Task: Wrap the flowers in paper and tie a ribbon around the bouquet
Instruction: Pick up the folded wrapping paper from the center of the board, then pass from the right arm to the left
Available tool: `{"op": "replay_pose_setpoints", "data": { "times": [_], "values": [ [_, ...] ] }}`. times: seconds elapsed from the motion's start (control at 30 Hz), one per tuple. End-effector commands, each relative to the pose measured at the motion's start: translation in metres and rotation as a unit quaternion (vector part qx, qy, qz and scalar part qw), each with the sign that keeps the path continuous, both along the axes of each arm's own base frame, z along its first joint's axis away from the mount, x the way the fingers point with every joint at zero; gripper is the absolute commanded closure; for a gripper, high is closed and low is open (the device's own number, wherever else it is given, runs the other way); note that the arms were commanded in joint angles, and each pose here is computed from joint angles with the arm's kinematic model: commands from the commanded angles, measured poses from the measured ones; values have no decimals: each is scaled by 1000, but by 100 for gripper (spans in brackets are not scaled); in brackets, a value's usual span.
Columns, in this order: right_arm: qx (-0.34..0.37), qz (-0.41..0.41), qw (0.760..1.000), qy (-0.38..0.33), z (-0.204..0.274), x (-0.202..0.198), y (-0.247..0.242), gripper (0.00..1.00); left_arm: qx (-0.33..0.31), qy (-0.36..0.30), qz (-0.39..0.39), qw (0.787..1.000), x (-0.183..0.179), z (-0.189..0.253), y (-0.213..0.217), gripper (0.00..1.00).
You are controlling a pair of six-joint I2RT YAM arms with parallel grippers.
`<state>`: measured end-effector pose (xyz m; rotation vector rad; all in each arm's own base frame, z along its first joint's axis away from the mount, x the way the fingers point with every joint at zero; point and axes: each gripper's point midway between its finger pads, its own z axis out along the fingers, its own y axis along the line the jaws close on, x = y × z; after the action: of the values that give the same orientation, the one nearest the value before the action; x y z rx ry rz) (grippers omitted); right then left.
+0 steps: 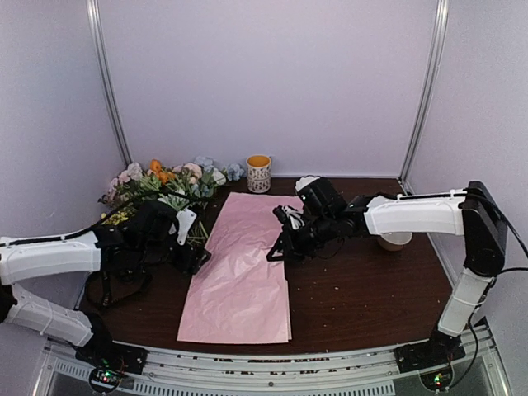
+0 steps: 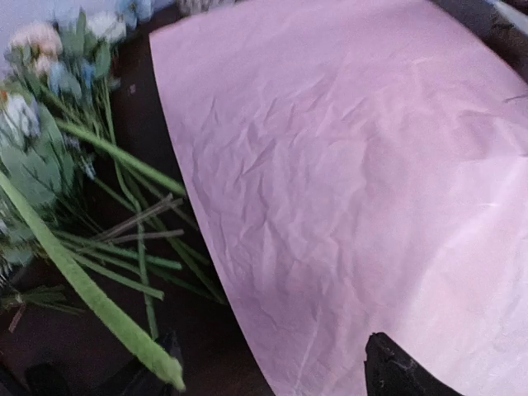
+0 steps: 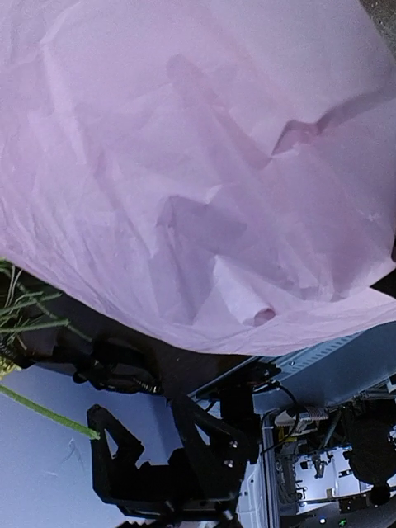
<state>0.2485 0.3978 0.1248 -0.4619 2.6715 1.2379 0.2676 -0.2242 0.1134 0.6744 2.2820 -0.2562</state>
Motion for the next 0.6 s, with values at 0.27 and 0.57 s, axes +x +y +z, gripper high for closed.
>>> {"op": "replay_pose_setpoints", "data": {
  "times": [0.27,0.57],
  "values": [
    [138,-93,985,-44,120,27,25,100,-40,-201,-328,922,-127,115,-59,12],
    [138,-100,984,-57,129,29,26,100,40,-234,-388,890,-141,101,-86,4]
  ]
}}
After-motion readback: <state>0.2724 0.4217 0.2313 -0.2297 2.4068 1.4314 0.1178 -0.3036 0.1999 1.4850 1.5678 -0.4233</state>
